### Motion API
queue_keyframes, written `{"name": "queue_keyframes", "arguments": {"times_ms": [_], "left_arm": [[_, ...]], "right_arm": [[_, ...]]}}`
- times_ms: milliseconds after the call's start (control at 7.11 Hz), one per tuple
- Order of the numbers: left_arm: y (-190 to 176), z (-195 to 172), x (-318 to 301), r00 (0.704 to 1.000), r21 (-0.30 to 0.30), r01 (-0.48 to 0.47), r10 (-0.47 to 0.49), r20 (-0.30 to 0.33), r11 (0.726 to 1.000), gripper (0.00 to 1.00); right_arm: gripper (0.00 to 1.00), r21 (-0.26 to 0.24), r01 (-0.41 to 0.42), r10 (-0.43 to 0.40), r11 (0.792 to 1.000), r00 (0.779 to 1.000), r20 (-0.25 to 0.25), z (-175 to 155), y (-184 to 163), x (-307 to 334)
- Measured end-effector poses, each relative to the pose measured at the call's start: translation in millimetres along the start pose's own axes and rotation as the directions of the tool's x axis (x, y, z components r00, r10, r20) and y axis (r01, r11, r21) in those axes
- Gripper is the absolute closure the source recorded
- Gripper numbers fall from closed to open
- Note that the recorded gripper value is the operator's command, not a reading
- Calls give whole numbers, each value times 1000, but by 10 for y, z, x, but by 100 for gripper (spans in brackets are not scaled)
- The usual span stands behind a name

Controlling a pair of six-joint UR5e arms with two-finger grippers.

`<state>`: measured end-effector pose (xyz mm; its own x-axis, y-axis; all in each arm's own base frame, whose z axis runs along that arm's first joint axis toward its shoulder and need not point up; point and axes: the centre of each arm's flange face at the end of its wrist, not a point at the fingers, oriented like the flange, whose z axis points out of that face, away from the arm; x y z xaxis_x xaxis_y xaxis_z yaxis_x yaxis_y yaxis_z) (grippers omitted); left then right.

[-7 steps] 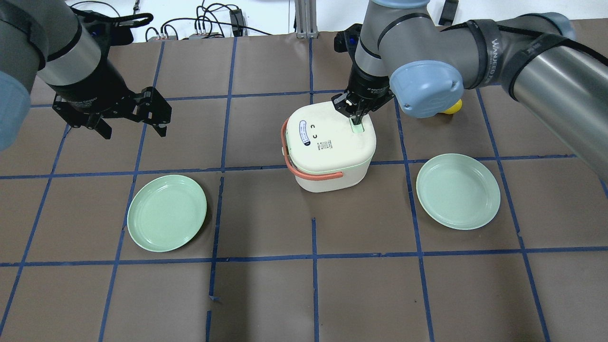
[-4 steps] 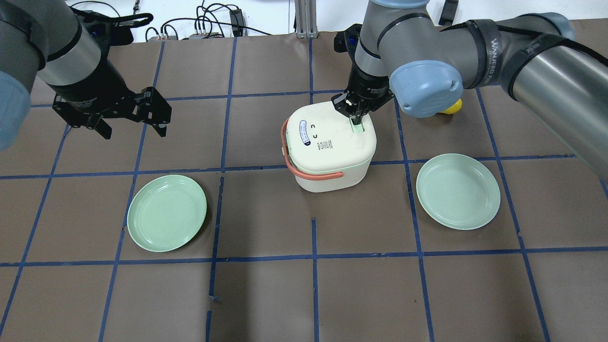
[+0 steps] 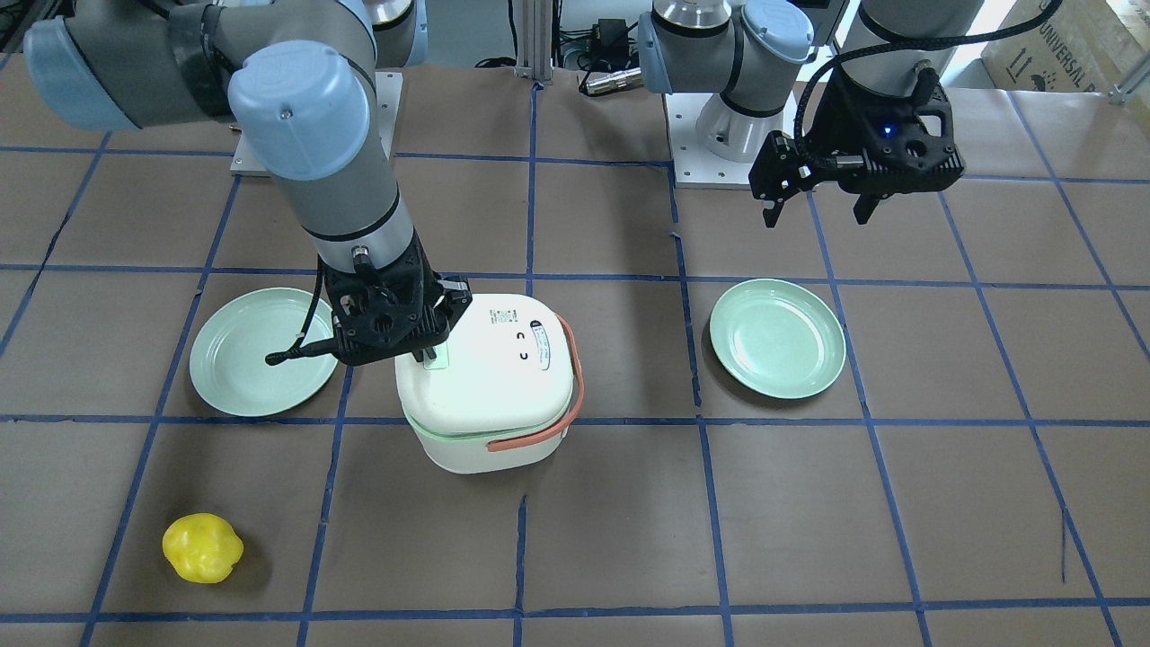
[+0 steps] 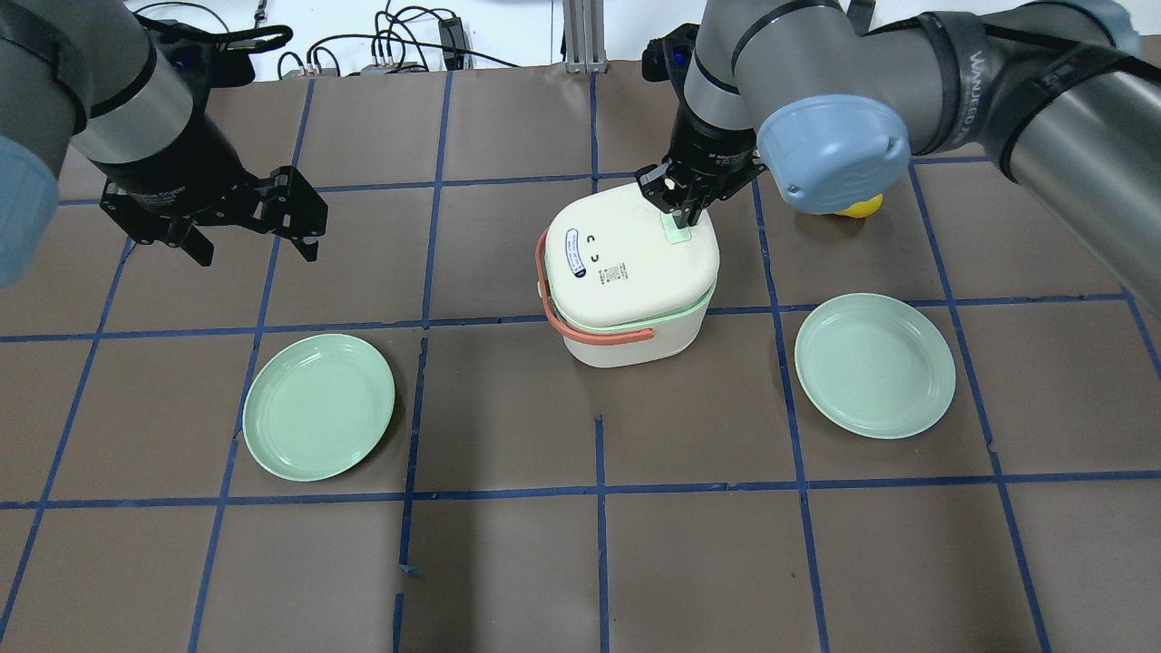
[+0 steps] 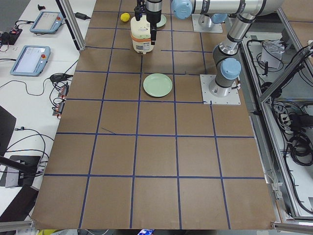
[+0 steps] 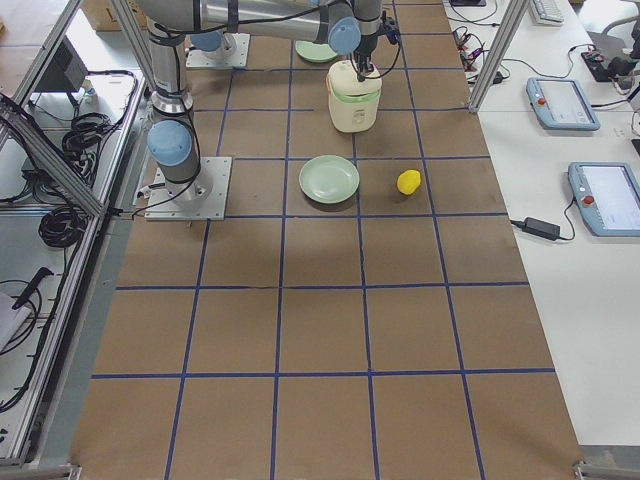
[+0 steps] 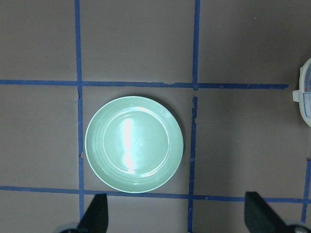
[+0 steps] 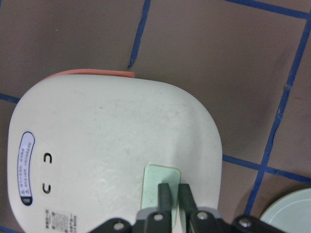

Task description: Press rice cooker button

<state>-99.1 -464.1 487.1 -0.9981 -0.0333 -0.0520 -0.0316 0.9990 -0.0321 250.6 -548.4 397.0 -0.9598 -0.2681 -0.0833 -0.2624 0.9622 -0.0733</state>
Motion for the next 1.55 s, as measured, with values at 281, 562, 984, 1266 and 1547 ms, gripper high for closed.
{"name": "queue_keyframes", "arguments": {"times_ms": [281,562,984,1266,1547], "left_arm": [[0,0,0,1000,0,0,0,0,1000,0],[0,0,0,1000,0,0,0,0,1000,0],[-1,-1,0,1000,1,0,0,0,1000,0],[-1,0,0,1000,1,0,0,0,1000,0],[-1,0,0,1000,1,0,0,0,1000,0]], "right_arm": [[0,14,-11,11,1000,1000,-11,-286,94,14],[0,33,-39,40,999,999,-20,-650,50,140],[0,50,-113,114,992,993,-23,-893,-20,569],[0,53,-160,162,986,986,-26,-909,-27,861],[0,48,-189,191,981,981,-36,-886,-14,1045]]}}
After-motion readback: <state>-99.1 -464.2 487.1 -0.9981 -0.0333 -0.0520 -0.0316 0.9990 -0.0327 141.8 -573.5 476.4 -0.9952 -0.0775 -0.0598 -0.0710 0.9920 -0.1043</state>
